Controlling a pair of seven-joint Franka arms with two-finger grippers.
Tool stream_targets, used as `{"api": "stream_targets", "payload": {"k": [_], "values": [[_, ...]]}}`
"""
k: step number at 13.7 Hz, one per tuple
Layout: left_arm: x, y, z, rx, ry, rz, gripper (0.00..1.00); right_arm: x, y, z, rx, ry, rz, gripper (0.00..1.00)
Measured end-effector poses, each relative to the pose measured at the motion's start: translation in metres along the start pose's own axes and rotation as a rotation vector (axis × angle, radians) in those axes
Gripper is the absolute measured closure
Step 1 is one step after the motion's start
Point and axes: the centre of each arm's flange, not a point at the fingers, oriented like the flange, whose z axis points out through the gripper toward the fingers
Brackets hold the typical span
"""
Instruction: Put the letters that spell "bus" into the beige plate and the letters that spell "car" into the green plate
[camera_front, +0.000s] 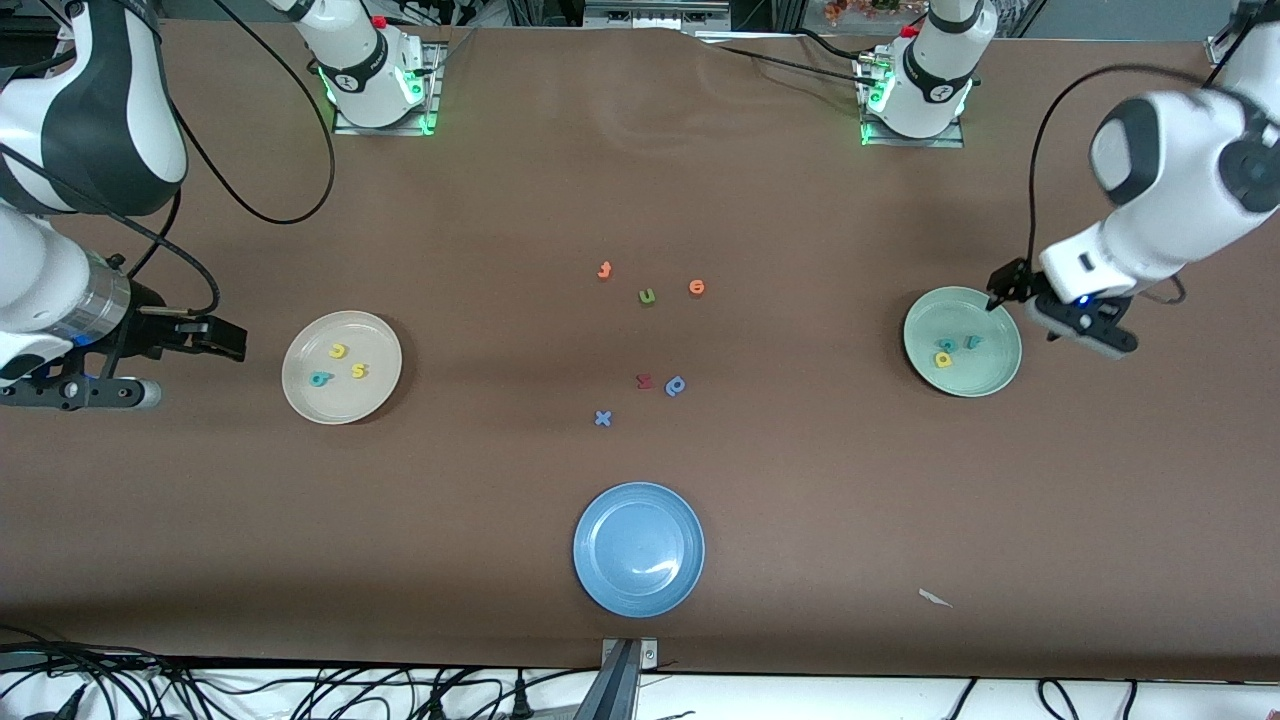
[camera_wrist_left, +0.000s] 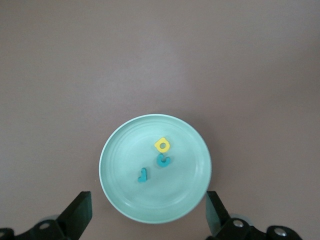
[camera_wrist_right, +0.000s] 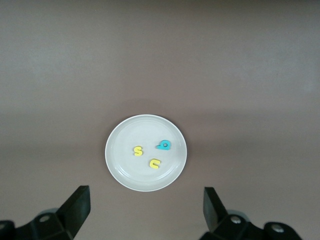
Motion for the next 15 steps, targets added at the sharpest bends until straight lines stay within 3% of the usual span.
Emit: {"api": "stream_targets", "payload": {"k": [4, 8, 12, 15], "values": [[-0.002, 0.017, -0.116, 0.046, -0.038, 0.06, 0.0, -0.001, 0.0, -0.001, 0.012, -0.002, 0.003, 0.0], [-0.006, 0.031, -0.209, 0.029, -0.082, 0.017, 0.0, -0.004, 0.0, -0.003, 0.011, -0.018, 0.008, 0.0], [-0.008, 0.05, -0.243, 0.027, -0.111, -0.092, 0.0, -0.005, 0.0, -0.003, 0.011, -0.018, 0.009, 0.0], [0.017, 0.085, -0.242, 0.049, -0.111, -0.18, 0.0, -0.004, -0.001, -0.003, 0.012, -0.017, 0.01, 0.0]]}}
